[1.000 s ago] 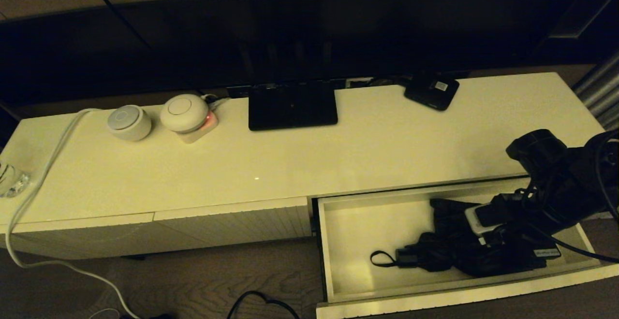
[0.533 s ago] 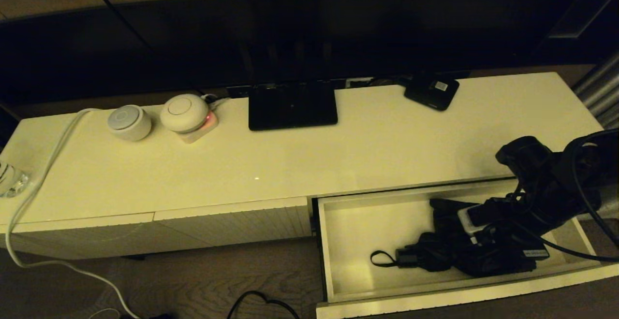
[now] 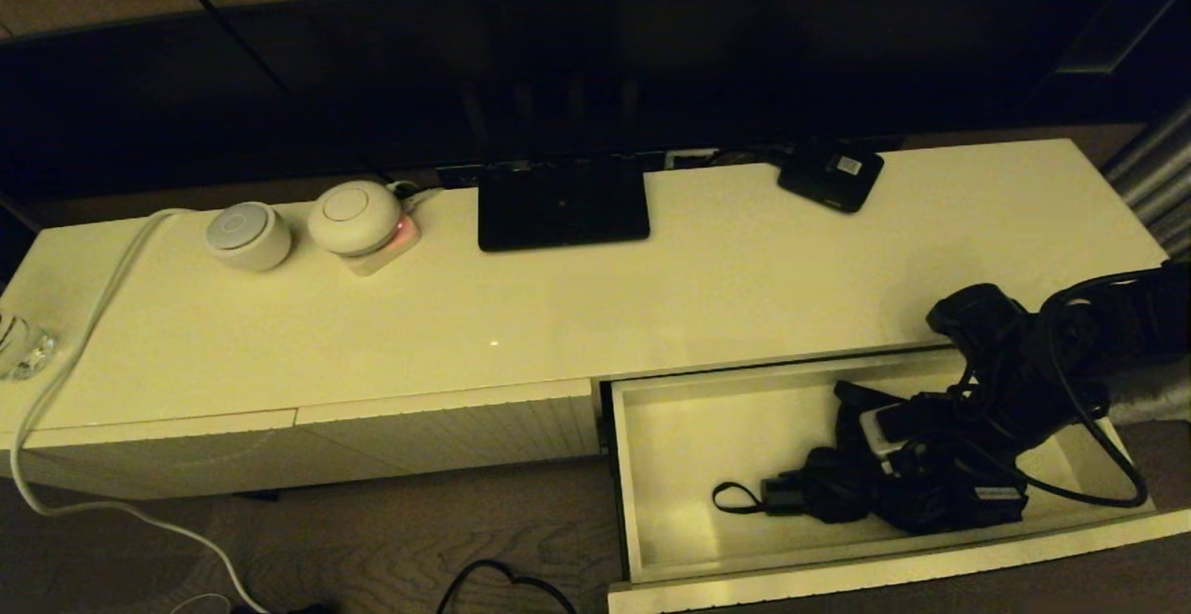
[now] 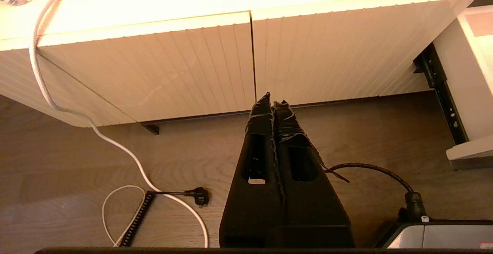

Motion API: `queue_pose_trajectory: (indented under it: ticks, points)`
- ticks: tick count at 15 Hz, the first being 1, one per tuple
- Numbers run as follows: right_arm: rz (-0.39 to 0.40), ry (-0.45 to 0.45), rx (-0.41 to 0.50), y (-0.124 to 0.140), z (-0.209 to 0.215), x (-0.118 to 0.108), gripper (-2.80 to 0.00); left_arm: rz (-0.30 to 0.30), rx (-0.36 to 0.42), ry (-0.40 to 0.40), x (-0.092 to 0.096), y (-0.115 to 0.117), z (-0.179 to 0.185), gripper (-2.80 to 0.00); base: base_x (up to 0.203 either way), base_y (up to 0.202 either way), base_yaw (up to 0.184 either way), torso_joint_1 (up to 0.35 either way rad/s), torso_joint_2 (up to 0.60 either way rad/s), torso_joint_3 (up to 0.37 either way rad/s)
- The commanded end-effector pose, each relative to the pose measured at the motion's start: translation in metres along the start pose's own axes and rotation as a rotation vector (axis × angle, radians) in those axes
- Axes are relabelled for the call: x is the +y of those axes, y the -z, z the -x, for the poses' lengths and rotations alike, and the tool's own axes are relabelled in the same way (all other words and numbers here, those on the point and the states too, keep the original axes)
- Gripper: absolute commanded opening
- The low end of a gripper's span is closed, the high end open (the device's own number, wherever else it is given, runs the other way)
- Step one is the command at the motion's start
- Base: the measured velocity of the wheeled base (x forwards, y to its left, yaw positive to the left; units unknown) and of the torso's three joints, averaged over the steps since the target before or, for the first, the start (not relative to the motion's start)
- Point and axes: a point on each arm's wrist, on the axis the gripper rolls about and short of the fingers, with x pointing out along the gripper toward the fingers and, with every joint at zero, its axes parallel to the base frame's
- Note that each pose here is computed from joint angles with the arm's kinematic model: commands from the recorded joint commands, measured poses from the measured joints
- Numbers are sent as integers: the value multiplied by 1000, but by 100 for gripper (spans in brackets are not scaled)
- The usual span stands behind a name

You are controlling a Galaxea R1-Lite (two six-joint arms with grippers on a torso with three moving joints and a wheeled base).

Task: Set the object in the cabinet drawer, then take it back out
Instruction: Take the umbrella out of the drawer and put it on the table

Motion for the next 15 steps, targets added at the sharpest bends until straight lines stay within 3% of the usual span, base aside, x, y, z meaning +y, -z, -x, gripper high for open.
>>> queue_pose_trajectory:
  ticks: [1,9,12,15]
  points:
    - [8,6,0,0,3,0,-280,0,3,-1,0,1,0,-280,0,0,0,0,0,0]
    - [4,13,-4,3,8,10,-280,0,3,-1,0,1,0,-280,0,0,0,0,0,0]
    - [5,72,-13,3,30,15,-280,0,3,-1,0,1,0,-280,0,0,0,0,0,0]
    - [19,140,-52,1,63,37,-280,0,3,-1,0,1,0,-280,0,0,0,0,0,0]
